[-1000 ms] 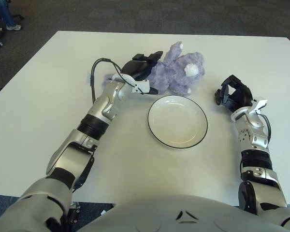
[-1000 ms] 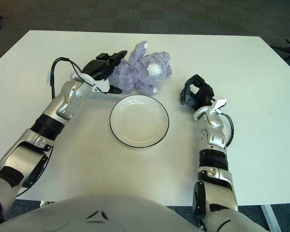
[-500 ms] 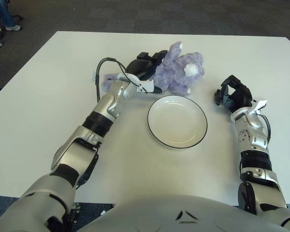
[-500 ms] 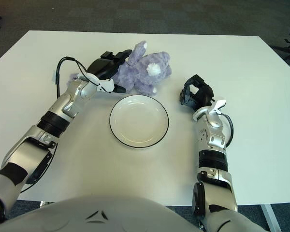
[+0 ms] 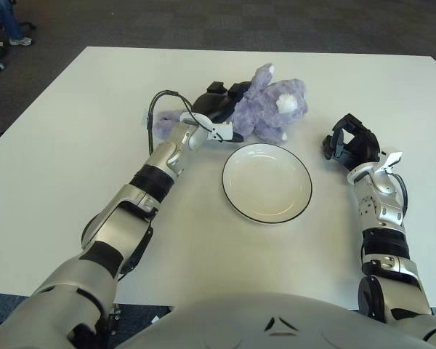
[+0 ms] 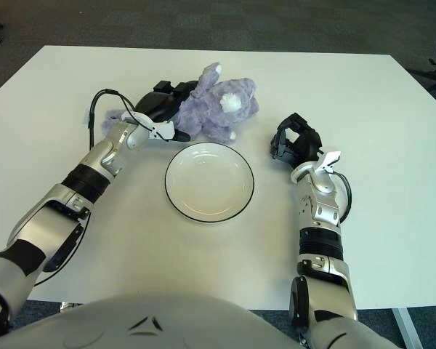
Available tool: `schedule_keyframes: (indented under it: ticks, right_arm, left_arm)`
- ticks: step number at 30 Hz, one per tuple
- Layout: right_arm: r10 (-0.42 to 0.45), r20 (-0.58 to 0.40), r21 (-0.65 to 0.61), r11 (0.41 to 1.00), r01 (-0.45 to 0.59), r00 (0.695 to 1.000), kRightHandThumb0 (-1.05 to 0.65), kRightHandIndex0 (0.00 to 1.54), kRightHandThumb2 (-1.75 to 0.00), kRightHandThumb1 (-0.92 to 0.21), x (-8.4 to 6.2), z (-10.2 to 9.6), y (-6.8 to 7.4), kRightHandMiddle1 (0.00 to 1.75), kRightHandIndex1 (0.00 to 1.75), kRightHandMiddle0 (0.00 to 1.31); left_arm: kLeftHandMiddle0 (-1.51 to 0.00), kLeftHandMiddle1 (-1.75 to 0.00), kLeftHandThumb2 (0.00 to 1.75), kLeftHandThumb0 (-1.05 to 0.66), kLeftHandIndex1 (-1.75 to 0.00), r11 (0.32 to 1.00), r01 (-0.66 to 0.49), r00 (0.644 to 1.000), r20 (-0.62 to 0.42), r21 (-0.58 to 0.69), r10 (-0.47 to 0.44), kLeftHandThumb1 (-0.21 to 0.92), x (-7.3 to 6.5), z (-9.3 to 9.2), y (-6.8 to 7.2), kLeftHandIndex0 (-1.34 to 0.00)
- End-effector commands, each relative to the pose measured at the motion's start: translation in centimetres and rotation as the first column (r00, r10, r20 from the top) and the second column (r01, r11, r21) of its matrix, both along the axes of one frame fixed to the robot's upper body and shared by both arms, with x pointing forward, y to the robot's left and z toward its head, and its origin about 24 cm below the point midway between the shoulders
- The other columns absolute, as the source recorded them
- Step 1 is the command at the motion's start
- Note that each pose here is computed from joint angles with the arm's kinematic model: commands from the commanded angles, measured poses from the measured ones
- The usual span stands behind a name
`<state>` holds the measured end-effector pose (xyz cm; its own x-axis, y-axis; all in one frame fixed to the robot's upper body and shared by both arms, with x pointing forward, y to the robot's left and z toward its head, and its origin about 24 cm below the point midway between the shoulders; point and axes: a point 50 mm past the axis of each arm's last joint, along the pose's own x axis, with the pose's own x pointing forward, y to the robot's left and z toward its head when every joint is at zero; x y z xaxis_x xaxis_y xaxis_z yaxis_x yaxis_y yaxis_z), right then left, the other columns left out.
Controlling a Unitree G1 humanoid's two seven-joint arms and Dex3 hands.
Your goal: Put the doll into the plate.
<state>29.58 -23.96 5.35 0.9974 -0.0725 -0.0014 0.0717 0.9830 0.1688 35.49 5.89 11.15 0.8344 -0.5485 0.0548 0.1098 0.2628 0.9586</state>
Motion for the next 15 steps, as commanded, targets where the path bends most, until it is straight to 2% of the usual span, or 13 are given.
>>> schedule_keyframes:
  ticks: [1,5,10,15]
  right_arm:
    - [0.004,-0.102,0.033,0.999,0.000,0.995,-0.47,1.20,-1.28,-0.35,-0.9,-2.2,0.2,1.75,1.75,0.59]
    - [0.005,-0.102,0.031,1.000,-0.002,0.995,-0.48,1.20,-1.28,-0.34,-1.0,-2.2,0.3,1.75,1.75,0.59]
    - [0.007,-0.102,0.028,1.000,-0.004,0.995,-0.48,1.21,-1.28,-0.34,-1.0,-2.3,0.3,1.75,1.75,0.60]
    - [0.008,-0.102,0.032,0.999,-0.005,0.995,-0.48,1.21,-1.28,-0.34,-1.1,-2.4,0.3,1.75,1.75,0.60]
  left_arm:
    - [0.00,-1.18,0.57,-0.73,-0.49,1.000,0.007,1.000,0.008,0.029,-0.007,0.54,0.3,0.1,-0.5,0.00]
    - [0.00,-1.18,0.61,-0.70,-0.51,0.999,-0.001,1.000,-0.003,0.045,0.001,0.51,0.5,-0.4,-0.6,0.00]
    - [0.00,-1.28,0.73,-0.61,-0.60,0.997,-0.018,1.000,-0.024,0.077,0.019,0.41,0.7,-1.2,-0.5,0.00]
    - [0.00,-1.42,0.76,-0.58,-0.64,0.993,-0.030,0.999,-0.024,0.110,0.033,0.39,0.6,-1.8,-0.4,0.00]
